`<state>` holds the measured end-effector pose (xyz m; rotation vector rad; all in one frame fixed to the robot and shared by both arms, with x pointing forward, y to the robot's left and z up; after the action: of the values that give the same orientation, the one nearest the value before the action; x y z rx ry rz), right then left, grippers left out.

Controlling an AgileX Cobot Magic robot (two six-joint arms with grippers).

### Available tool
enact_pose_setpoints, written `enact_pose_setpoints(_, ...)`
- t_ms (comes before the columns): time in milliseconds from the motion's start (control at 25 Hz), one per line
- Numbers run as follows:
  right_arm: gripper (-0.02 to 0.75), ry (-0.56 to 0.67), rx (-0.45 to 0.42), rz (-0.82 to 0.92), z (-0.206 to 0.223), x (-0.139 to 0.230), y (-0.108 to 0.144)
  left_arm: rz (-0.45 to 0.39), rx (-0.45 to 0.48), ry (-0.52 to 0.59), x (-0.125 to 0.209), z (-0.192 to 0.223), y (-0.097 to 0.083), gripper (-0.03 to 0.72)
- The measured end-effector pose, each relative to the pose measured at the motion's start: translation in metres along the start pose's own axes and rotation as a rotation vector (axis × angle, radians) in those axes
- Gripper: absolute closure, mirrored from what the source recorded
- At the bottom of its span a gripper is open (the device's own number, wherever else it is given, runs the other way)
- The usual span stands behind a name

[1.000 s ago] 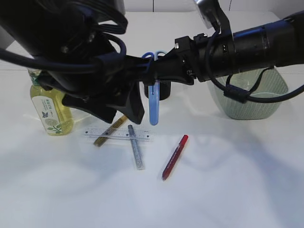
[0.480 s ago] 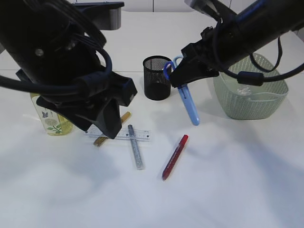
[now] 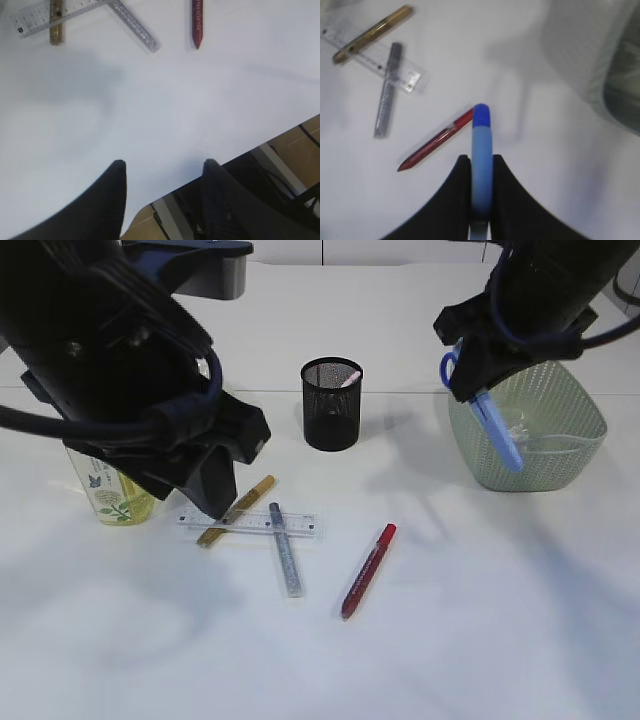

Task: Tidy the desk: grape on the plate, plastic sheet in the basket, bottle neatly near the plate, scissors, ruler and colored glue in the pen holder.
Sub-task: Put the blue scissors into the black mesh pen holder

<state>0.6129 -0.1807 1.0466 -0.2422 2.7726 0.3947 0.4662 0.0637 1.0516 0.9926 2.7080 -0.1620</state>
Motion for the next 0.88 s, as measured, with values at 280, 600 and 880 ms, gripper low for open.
enact_pose_setpoints(280,0.657,-0.275,0.204,0.133,-0.029,-0.042,-0.025,0.004,-0.012,0.000,0.000,0.000,0.002,0.328)
enact_pose_setpoints(600,0.657,-0.672,0.115,0.103,-0.050,-0.094,-0.014,0.018,-0.051,-0.004,-0.001,0.000,0.007,0.328)
enact_pose_setpoints(880,0.657,-0.767,0.054,-0.046,-0.017,-0.113,0.025,0.041,-0.118,-0.010,-0.002,-0.001,0.016,0.328)
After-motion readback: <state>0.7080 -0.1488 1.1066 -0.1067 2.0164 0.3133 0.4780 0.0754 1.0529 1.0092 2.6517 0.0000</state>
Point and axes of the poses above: a point on each arm's last joint axis where the gripper is mounted, z pointing out along that axis toward the gripper, y along the wrist's bending axis when the last joint is at zero, x = y × z, the point moved 5 cm from there along z, pointing out along that axis toward the gripper, and after that the axes turned 14 degrees about z, right-handed, at the moved point
